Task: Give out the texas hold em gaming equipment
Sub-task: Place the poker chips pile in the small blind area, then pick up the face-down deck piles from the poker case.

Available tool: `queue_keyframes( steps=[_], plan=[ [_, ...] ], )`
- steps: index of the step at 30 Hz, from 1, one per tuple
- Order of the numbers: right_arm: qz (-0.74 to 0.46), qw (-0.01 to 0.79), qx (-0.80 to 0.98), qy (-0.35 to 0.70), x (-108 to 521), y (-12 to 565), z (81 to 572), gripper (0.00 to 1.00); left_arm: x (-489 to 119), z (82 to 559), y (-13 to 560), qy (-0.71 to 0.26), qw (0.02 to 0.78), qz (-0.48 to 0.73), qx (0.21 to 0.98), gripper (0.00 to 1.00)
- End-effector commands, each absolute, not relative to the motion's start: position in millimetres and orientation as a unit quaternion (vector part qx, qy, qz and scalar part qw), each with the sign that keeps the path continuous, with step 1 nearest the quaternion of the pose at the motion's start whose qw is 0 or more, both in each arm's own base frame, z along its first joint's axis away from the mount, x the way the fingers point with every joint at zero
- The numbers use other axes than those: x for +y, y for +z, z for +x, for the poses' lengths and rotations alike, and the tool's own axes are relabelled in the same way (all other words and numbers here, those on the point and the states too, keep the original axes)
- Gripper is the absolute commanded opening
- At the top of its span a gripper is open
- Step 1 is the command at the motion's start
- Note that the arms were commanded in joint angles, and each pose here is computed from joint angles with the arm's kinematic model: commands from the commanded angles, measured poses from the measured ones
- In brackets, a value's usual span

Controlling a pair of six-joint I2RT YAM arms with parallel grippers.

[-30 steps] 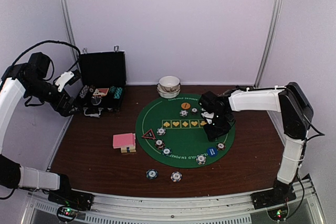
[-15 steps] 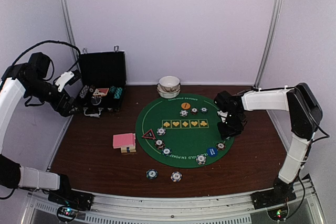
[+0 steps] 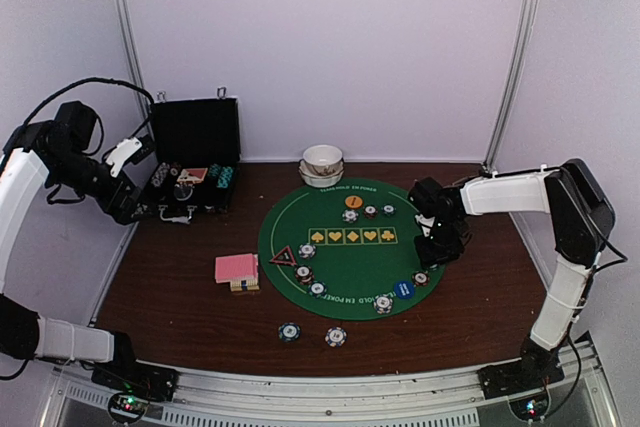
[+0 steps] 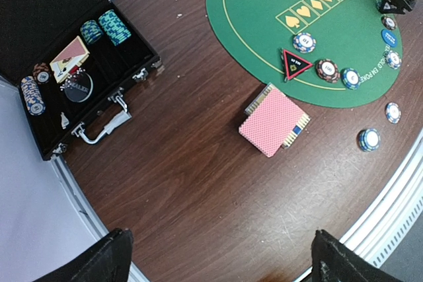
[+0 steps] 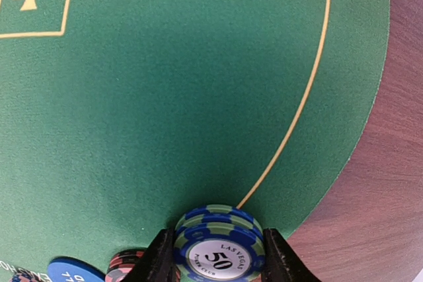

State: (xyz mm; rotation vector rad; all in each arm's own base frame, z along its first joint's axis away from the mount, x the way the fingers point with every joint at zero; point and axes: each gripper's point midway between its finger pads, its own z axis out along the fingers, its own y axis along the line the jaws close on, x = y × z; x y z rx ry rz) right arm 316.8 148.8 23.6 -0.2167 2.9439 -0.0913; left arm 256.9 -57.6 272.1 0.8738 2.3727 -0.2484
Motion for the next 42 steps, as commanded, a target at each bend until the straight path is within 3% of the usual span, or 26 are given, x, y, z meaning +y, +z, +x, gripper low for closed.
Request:
queue_keyframes(
  steps=[1, 5, 12, 20, 31, 42],
  plan=[
    [-0.06, 0.102, 0.992, -0.039, 141.6, 34.0, 316.9, 0.47, -63.9, 253.8, 270.8, -0.113, 0.3, 0.342, 0.883, 0.98],
    [-0.055, 0.126, 0.99, -0.041, 141.9, 57.9, 325.7, 0.66, -66.9, 253.4, 264.5, -0.123, 0.293, 0.35, 0.881, 0.98],
    [-0.062, 0.184, 0.981, -0.009, 160.6, 114.4, 337.1, 0.8, -73.0, 258.1, 254.4, -0.134, 0.274, 0.362, 0.881, 0.98],
    [-0.116, 0.238, 0.964, 0.039, 232.8, 169.1, 336.5, 0.99, -95.6, 269.4, 228.9, -0.123, 0.251, 0.41, 0.868, 0.98],
    [-0.125, 0.23, 0.947, 0.185, 316.9, 184.4, 314.7, 1.0, -129.0, 267.1, 156.6, -0.108, 0.172, 0.513, 0.834, 0.98],
    [-0.104, 0.218, 0.952, 0.185, 305.1, 179.7, 301.5, 1.0, -159.4, 274.6, 104.6, -0.11, 0.139, 0.608, 0.774, 0.98]
  ],
)
